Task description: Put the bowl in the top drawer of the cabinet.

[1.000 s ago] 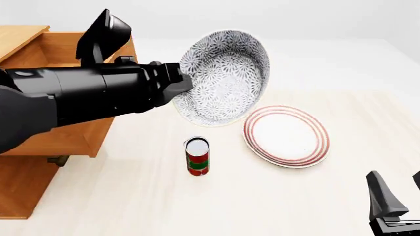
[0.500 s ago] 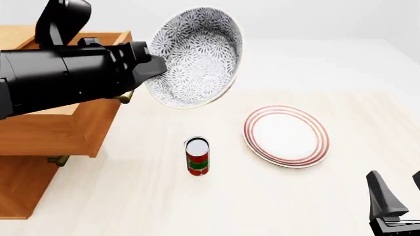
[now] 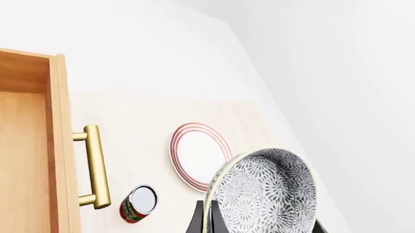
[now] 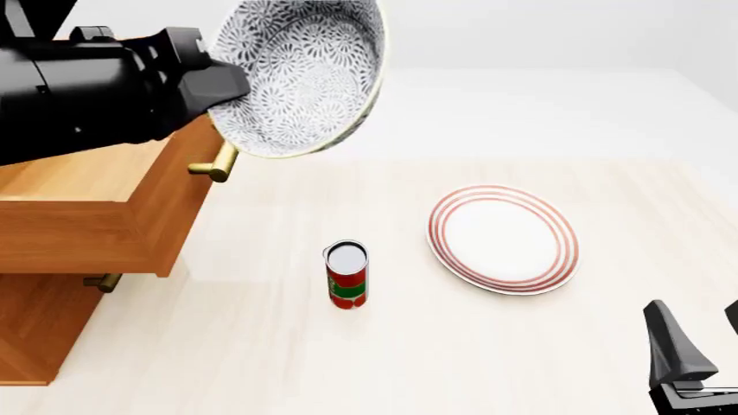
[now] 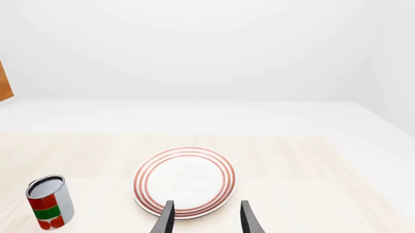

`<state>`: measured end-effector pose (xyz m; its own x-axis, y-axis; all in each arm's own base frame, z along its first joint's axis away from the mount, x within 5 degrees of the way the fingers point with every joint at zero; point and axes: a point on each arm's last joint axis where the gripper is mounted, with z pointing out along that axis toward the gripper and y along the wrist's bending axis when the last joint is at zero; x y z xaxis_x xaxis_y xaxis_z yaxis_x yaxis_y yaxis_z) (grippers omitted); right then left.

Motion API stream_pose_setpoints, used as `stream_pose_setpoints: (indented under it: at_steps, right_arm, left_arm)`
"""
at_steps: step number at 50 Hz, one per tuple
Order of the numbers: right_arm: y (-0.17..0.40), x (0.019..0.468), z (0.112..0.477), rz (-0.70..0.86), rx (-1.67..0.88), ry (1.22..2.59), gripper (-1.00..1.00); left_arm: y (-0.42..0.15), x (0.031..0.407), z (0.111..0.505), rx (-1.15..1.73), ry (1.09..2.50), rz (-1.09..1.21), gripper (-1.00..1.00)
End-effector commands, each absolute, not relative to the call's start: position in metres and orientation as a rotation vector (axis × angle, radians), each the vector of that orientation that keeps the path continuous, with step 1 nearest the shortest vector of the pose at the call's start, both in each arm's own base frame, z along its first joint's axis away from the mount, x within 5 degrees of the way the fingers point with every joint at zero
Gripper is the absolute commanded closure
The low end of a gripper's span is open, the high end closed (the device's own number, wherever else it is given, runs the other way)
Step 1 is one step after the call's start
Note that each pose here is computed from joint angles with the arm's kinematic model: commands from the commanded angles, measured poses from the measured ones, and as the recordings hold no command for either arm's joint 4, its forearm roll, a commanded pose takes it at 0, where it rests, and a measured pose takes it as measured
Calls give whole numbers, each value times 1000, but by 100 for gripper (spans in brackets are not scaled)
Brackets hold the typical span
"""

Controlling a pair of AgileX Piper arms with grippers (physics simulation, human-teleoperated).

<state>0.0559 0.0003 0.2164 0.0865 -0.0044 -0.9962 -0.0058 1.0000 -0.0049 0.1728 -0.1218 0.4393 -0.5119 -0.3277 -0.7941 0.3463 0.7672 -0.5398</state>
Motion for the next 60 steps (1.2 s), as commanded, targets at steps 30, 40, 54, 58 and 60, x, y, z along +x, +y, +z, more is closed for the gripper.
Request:
stream_pose_setpoints:
  at_steps: [30, 40, 54, 58, 60]
  right_arm:
    - [0, 56, 216, 1, -8, 1484, -100]
    - [0, 56, 216, 1, -8, 1484, -100]
    - [0, 56, 216, 1, -8, 1484, -100]
    - [0, 56, 216, 1, -8, 1484, -100]
    - [0, 56, 216, 1, -8, 1484, -100]
  left_arm:
    - [-76, 153, 474, -113, 1847, -741, 100]
    - [-65, 149, 474, -159, 1835, -712, 100]
    - [-56, 151, 472, -215, 1819, -672, 100]
    - [-53, 152, 471, -229, 1816, -662, 100]
    - [-52, 153, 472, -238, 1814, -656, 100]
